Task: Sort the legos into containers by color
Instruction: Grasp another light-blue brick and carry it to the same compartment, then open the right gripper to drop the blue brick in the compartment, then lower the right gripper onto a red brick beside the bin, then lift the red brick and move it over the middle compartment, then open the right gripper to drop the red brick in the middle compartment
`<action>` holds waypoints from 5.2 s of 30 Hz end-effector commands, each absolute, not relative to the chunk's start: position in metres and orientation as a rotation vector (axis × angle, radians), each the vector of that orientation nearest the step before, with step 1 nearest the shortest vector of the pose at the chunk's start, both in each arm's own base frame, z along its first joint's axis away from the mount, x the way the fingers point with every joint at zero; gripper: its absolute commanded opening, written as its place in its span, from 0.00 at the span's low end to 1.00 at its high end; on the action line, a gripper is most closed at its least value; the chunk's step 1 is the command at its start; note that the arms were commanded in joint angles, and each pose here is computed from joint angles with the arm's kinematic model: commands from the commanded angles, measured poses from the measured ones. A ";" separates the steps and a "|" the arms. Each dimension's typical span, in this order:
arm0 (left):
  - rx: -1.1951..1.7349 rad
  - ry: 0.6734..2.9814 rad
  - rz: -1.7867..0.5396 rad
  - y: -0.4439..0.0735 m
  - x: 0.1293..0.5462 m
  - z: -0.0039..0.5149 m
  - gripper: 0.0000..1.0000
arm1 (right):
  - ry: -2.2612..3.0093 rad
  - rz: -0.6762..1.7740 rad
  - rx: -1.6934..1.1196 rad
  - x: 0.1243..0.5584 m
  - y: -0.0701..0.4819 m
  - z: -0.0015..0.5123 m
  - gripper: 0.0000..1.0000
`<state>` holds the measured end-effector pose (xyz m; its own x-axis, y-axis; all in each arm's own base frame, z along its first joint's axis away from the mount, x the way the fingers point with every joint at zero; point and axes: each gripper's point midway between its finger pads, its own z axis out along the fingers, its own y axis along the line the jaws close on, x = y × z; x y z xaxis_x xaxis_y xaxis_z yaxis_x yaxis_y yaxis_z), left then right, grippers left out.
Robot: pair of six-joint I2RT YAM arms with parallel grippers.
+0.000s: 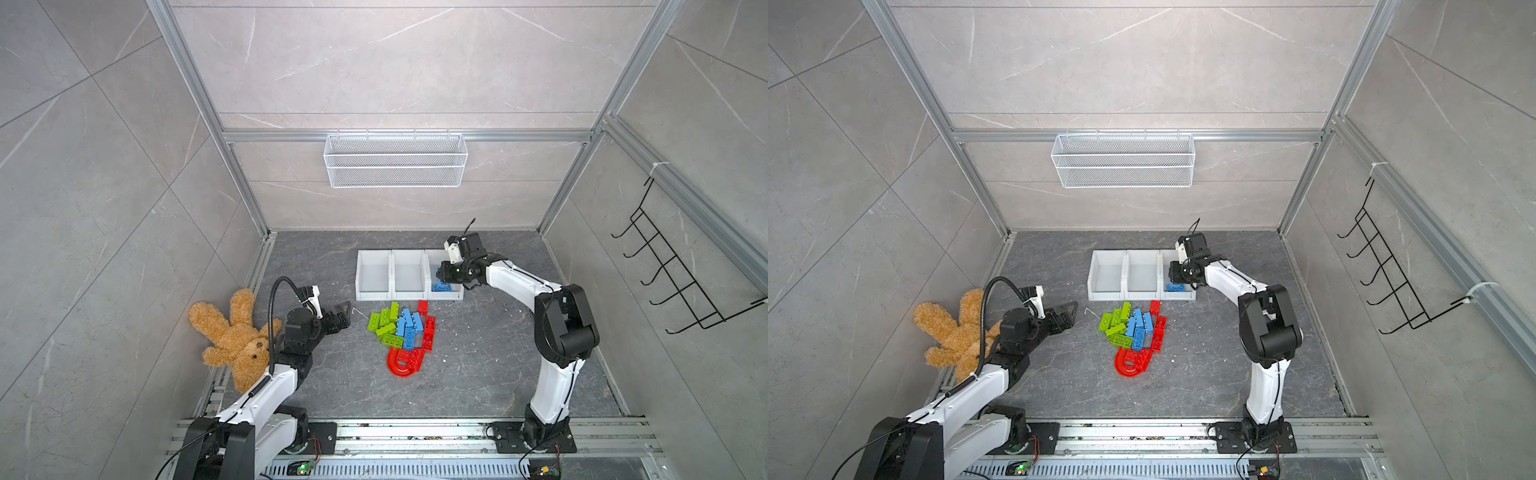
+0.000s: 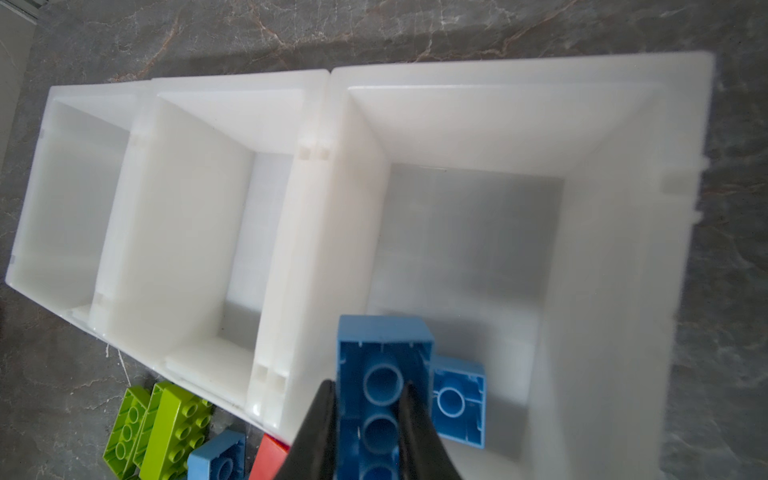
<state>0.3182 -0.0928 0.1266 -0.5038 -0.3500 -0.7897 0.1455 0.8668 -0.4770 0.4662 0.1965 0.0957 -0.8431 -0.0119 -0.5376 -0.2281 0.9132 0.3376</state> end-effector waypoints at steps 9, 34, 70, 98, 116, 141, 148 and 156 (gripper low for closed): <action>-0.093 1.943 -0.589 -0.094 0.328 0.152 0.99 | 2.528 0.570 -0.146 0.490 0.205 0.077 0.29; -0.088 1.944 -0.607 -0.097 0.329 0.153 0.99 | 2.457 0.504 -0.186 0.397 0.207 0.144 0.51; -0.094 1.933 -0.592 -0.094 0.327 0.152 0.99 | 2.582 0.330 -0.191 0.387 0.258 0.048 0.51; -0.097 1.918 -0.586 -0.092 0.326 0.155 0.99 | 2.608 0.226 -0.172 0.369 0.234 0.040 0.32; -0.102 1.926 -0.593 -0.093 0.326 0.154 0.99 | 2.458 0.356 -0.206 0.377 0.247 0.124 0.28; -0.100 1.924 -0.583 -0.092 0.326 0.155 0.99 | 2.448 0.394 -0.272 0.477 0.326 0.079 0.29; -0.098 1.925 -0.583 -0.092 0.325 0.155 0.99 | 2.482 0.389 -0.280 0.478 0.329 0.063 0.40; -0.100 1.924 -0.578 -0.091 0.326 0.155 0.99 | 2.440 0.382 -0.317 0.473 0.323 0.099 0.52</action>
<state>0.3201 -0.0922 0.1364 -0.4793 -0.3406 -0.8089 0.1610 0.8718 -0.4626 0.4756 0.3236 0.0634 -0.7930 -0.1165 -0.5980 -0.2891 0.9360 0.2010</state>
